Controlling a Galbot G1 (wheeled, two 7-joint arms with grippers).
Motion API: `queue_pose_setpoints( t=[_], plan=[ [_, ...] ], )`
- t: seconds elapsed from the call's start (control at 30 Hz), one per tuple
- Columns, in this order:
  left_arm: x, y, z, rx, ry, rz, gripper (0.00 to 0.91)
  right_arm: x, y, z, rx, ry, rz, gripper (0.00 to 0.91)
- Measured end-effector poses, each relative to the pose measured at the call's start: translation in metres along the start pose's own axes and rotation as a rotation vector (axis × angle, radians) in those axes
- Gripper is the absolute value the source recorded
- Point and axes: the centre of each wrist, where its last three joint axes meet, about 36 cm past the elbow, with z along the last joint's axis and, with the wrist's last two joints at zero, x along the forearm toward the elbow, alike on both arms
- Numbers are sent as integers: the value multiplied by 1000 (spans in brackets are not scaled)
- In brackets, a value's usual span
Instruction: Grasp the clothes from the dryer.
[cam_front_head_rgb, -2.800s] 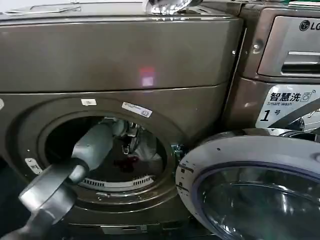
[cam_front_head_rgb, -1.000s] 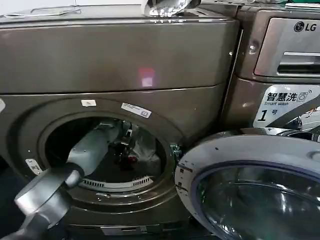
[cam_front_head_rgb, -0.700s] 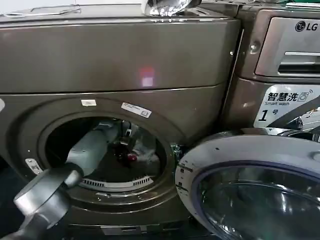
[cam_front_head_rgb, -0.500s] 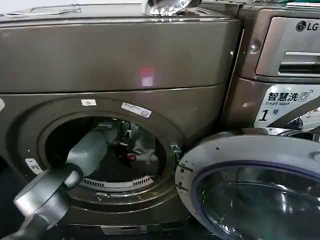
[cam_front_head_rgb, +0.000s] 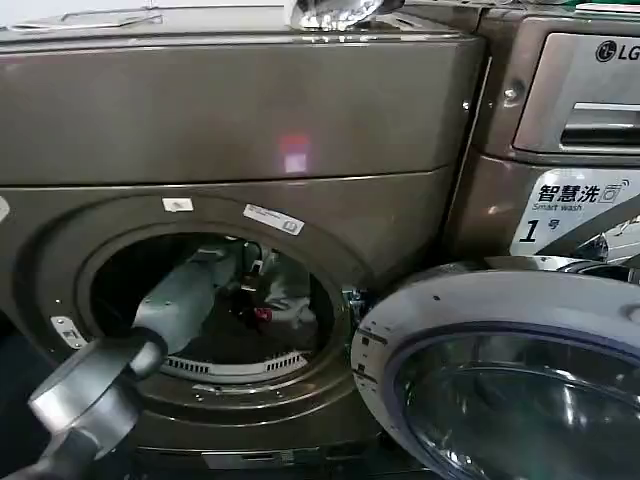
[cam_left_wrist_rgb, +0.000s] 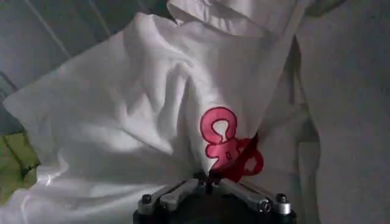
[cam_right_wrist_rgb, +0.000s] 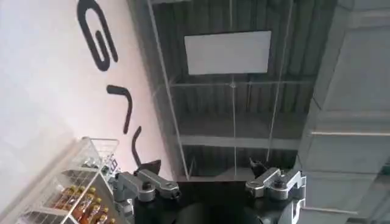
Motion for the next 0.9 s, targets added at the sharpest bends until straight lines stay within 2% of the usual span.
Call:
queue_pose_setpoints(
  t=[0.2, 0.5, 0.7, 0.9],
  plan=[
    [-5, -3, -3, 29, -29, -52, 0, 0, -1, 0, 12, -4, 0, 907],
    [-12, -10, -11, 166, -130, -247, 0, -1, -1, 2, 19, -2, -3, 907],
    [-15, -14, -19, 336, -227, -395, 0, -1, -1, 5, 23, 1, -4, 907],
    [-15, -17, -28, 572, -319, -572, 0, -1, -2, 8, 30, -1, -1, 907]
  ],
)
